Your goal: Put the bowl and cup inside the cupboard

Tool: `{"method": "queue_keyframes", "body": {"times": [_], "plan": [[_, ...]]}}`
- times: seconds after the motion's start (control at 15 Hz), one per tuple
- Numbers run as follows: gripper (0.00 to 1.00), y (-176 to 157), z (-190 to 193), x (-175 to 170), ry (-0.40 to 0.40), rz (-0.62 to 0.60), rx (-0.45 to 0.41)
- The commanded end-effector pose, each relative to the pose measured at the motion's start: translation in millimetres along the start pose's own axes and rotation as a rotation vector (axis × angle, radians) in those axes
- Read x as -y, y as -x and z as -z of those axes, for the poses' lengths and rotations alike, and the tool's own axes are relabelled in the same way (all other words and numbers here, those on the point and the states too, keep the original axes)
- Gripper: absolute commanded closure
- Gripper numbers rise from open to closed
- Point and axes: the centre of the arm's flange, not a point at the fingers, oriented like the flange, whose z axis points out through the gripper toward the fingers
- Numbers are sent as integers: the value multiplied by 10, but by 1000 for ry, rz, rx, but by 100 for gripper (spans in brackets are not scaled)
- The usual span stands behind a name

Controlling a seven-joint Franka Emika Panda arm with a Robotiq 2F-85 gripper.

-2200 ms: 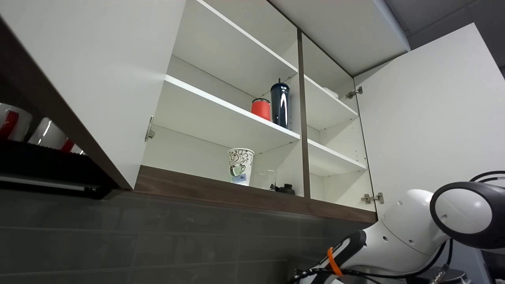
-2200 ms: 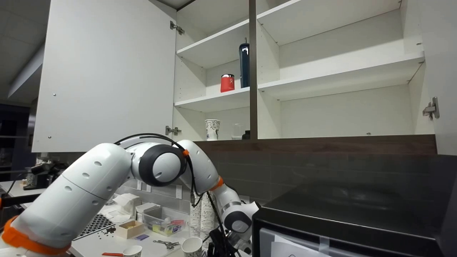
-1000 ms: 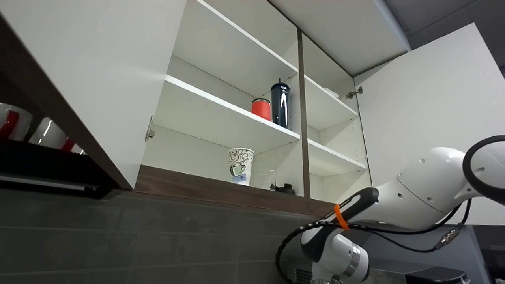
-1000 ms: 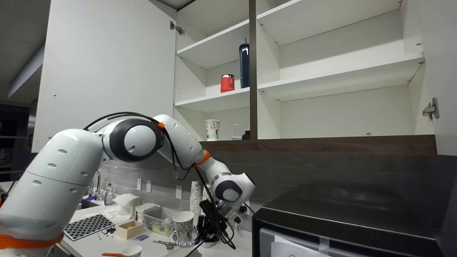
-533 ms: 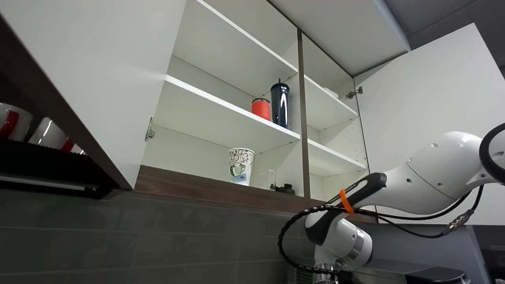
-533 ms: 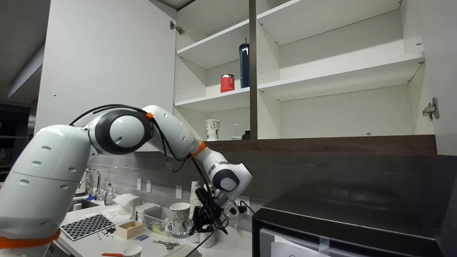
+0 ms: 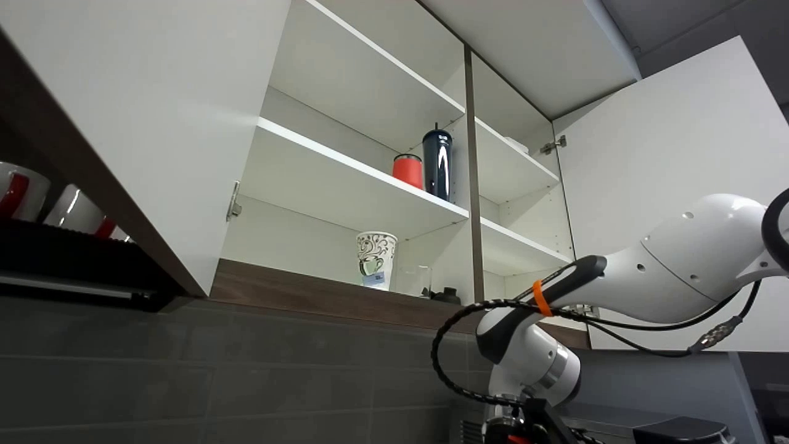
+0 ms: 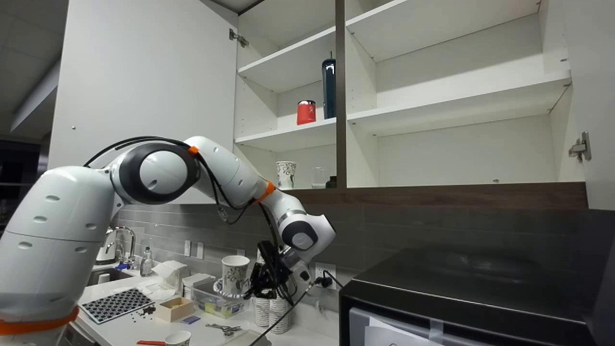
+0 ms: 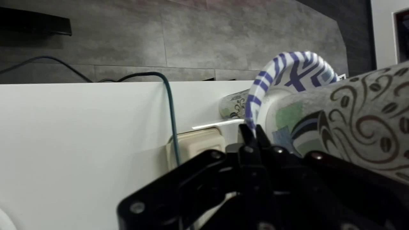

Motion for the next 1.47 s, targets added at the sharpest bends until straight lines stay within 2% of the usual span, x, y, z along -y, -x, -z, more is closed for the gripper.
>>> {"method": "queue_keyframes", "body": {"times": [0.0, 0.07, 0.13, 0.33, 0.67, 0.8, 1.0, 1.4], "plan": [[99, 295, 67, 427, -61, -27, 0], [99, 356, 100, 537, -67, -34, -1], [97, 158, 80, 352, -39, -6, 4], [97, 271, 151, 548, -36, -9, -10], [99, 318, 145, 562, -55, -13, -6], [99, 491, 149, 751, -56, 2, -36], [99, 719, 167, 1070, -15, -6, -80], [99, 1037, 413, 1613, 5, -133, -157]]}}
